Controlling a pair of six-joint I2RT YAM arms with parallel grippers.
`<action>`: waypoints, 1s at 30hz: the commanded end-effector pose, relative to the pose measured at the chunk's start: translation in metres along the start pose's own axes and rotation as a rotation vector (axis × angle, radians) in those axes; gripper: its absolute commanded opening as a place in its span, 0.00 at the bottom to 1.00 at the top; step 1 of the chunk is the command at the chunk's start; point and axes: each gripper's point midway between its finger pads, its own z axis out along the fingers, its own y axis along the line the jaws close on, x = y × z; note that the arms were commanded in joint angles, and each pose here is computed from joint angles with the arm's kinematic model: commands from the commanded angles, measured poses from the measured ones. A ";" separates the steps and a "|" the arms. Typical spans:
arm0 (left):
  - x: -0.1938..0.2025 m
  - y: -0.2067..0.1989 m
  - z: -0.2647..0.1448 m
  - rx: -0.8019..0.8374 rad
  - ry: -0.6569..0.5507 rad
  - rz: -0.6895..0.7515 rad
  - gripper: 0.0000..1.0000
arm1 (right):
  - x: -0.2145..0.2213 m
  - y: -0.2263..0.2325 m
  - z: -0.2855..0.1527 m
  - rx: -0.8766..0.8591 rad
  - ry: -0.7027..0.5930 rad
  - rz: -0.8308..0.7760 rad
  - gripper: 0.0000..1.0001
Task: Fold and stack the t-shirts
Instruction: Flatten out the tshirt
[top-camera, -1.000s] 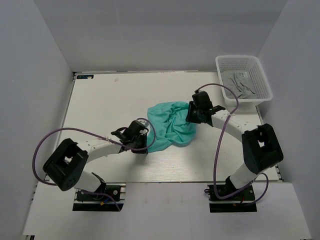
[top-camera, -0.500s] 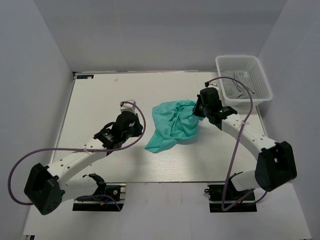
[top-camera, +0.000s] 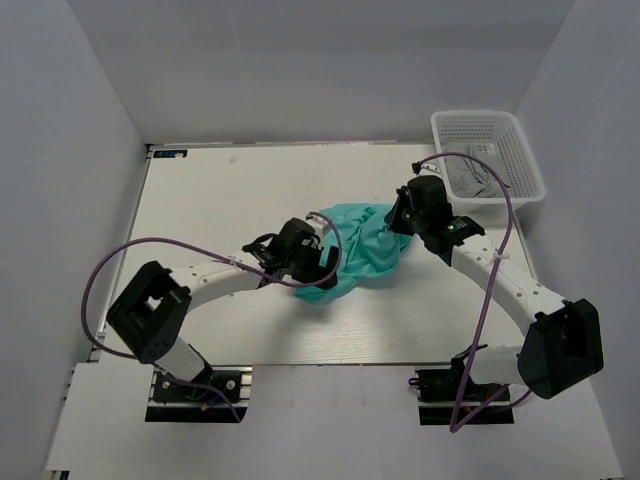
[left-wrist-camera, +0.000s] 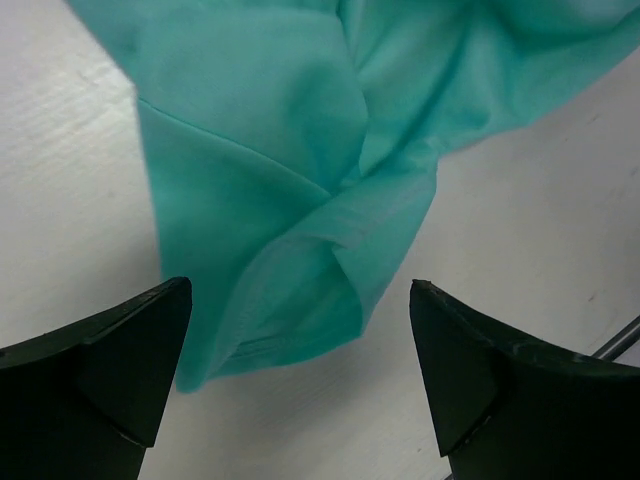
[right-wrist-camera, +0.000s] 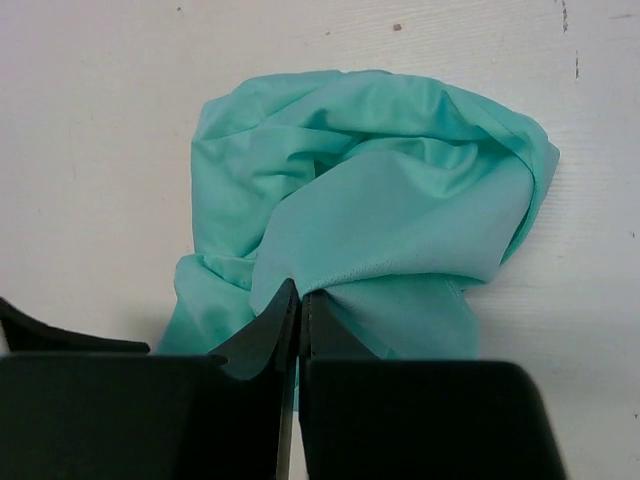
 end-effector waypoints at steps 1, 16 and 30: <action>0.003 -0.024 0.005 0.105 0.039 0.115 1.00 | 0.004 -0.001 0.002 -0.005 0.017 -0.012 0.00; 0.028 0.004 0.052 -0.105 0.155 0.116 0.20 | 0.009 -0.011 -0.003 0.036 0.022 -0.016 0.00; -0.184 0.032 -0.180 -0.505 -0.670 -0.115 0.00 | -0.111 -0.032 -0.098 0.261 -0.313 -0.040 0.00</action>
